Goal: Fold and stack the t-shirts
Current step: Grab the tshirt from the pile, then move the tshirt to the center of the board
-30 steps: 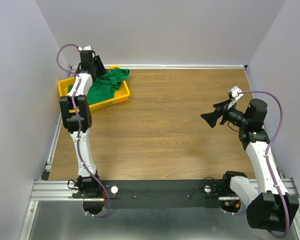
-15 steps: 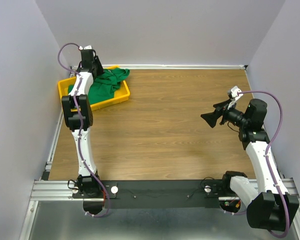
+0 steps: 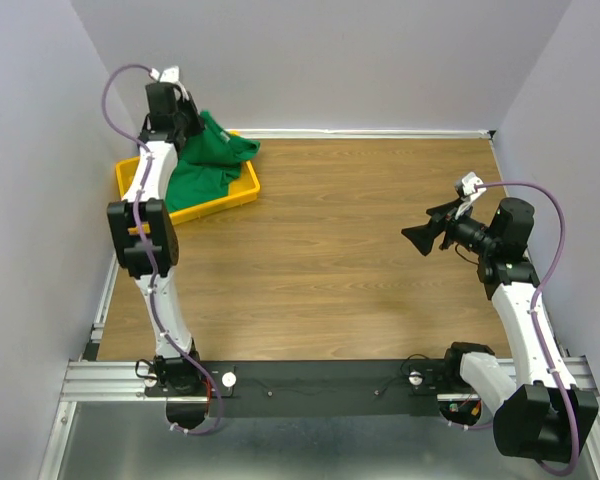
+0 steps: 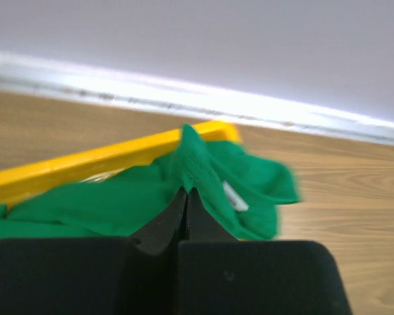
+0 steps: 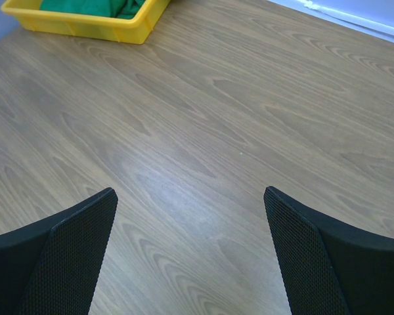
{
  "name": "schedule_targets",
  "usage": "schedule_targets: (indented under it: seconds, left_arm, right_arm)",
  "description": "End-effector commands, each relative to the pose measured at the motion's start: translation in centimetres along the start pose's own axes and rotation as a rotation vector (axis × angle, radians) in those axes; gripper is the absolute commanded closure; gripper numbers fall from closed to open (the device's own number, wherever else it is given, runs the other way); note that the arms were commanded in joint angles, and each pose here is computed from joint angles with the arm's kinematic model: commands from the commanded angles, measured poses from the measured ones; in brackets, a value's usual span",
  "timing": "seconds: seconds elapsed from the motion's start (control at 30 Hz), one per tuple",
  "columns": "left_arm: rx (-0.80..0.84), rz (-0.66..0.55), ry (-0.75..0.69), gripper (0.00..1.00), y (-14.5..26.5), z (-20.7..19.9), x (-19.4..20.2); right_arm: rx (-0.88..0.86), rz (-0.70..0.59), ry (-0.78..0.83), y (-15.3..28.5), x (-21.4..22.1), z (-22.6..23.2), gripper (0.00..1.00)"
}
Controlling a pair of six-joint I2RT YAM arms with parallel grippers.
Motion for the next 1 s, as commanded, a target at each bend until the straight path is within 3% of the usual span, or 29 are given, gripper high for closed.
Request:
schedule_targets:
  seconds: [0.0, 0.2, 0.57, 0.77, 0.87, 0.97]
  left_arm:
    - [0.384, -0.294, -0.094, 1.0, 10.2, -10.8, -9.5]
    - [0.689, -0.438, -0.228, 1.0, 21.5, -20.3, -10.3]
    - [1.005, -0.583, -0.33, 1.0, 36.3, -28.9, -10.9]
    - [1.088, -0.558, -0.351, 1.0, 38.6, -30.1, -7.8]
    - [0.972, -0.48, -0.332, 1.0, 34.3, -28.1, -4.3]
    - [0.978, -0.355, -0.317, 1.0, 31.6, -27.0, -0.2]
  right_arm:
    - [-0.016, 0.008, 0.009, 0.0, 0.2, 0.3, 0.0]
    - [-0.017, 0.006, 0.024, 0.1, 0.2, 0.4, 0.0]
    - [0.004, 0.001, 0.054, 0.4, -0.2, 0.2, 0.0]
    - [0.05, 0.001, 0.082, 0.7, -0.6, -0.2, 0.0]
    - [0.056, -0.001, 0.088, 0.9, -0.8, -0.1, 0.0]
    - [0.007, -0.02, 0.093, 0.9, -1.1, 0.5, 0.0]
Point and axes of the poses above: each gripper's point midway between its finger pads, its own y axis back along the fingers, its own z axis along the line the jaws close on, x = y × z, the point moved 5 cm from there along y, back along the fingers, and after that the axes turned 11 degrees about y, right-handed, at the moved point
